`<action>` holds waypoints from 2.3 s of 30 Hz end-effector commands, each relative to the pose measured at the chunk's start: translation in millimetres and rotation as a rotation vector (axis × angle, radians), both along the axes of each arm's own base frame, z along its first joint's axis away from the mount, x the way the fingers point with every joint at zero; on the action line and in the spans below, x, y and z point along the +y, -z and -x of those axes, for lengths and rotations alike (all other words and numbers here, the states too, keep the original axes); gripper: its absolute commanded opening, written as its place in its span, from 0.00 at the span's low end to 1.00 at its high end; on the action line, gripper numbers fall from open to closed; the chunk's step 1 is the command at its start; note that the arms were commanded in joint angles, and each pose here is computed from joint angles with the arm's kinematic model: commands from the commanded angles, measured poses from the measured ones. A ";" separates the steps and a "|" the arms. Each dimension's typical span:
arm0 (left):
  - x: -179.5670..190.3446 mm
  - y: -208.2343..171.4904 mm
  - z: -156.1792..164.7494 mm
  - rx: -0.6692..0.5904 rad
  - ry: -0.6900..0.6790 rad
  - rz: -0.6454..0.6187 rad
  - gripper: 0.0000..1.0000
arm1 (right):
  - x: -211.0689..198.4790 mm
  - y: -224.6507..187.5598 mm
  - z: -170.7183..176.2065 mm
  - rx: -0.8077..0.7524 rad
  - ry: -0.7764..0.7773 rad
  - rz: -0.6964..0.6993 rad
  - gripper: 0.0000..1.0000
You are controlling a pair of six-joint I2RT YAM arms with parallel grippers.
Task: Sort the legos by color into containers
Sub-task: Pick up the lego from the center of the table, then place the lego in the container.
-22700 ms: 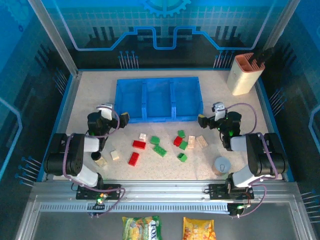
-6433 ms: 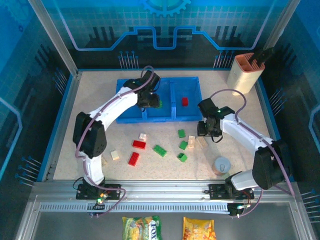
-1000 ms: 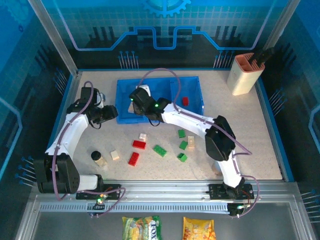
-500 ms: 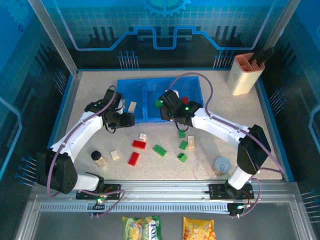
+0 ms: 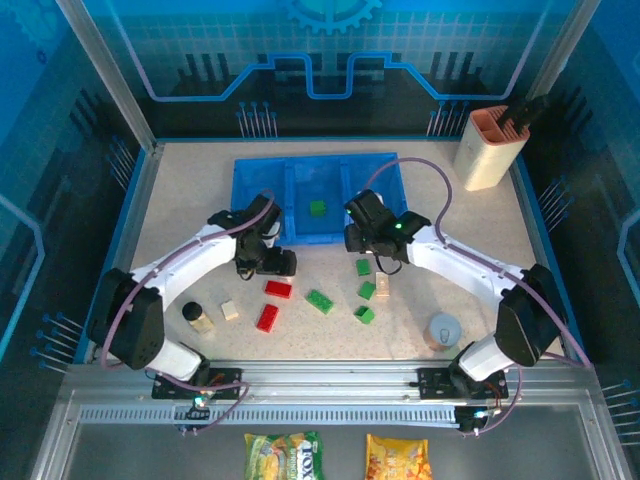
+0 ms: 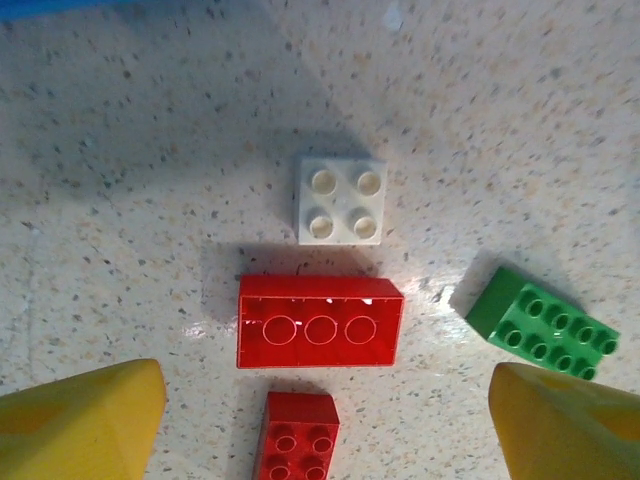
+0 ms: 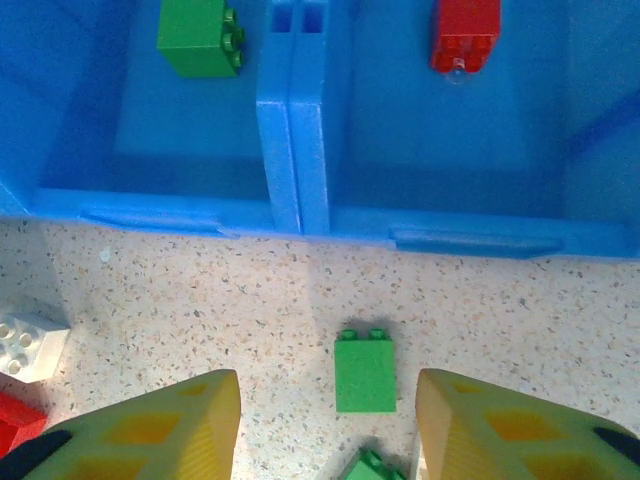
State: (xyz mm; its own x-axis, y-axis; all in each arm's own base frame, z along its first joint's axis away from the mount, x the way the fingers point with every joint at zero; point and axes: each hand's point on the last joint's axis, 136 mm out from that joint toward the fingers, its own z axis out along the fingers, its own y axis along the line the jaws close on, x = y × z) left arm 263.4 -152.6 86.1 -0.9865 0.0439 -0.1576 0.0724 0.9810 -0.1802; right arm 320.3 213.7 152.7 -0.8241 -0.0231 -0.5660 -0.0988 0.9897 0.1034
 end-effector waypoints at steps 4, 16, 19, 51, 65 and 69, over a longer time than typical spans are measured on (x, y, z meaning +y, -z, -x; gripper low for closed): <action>1.1 31.9 14.6 0.088 0.062 -0.083 0.91 | -11.7 -5.9 7.3 0.008 0.027 -0.005 0.51; -3.4 62.7 19.7 0.149 0.133 -0.152 0.89 | -15.7 -4.9 11.9 0.018 0.046 -0.009 0.51; -4.9 66.4 20.5 0.157 0.140 -0.158 0.86 | -16.2 -4.1 12.0 0.021 0.049 -0.009 0.51; -54.9 -28.6 15.9 -0.147 0.439 0.079 0.54 | 0.9 -17.2 33.3 0.168 -0.087 -0.162 0.52; -95.0 -113.6 46.0 -0.541 0.842 0.323 0.50 | 44.0 -43.7 73.5 0.420 -0.196 -0.469 0.52; -101.1 -116.9 71.3 -0.610 1.008 0.390 0.49 | 64.9 -53.4 84.6 0.488 -0.244 -0.558 0.51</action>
State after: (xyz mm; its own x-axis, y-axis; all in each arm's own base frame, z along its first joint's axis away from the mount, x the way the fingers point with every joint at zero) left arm 215.4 -241.4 199.7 -0.4562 0.5551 -0.6955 0.8490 0.5056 -0.1535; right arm 250.4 259.9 189.1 -0.9783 -0.0297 -0.2049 -0.1441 0.8080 0.5713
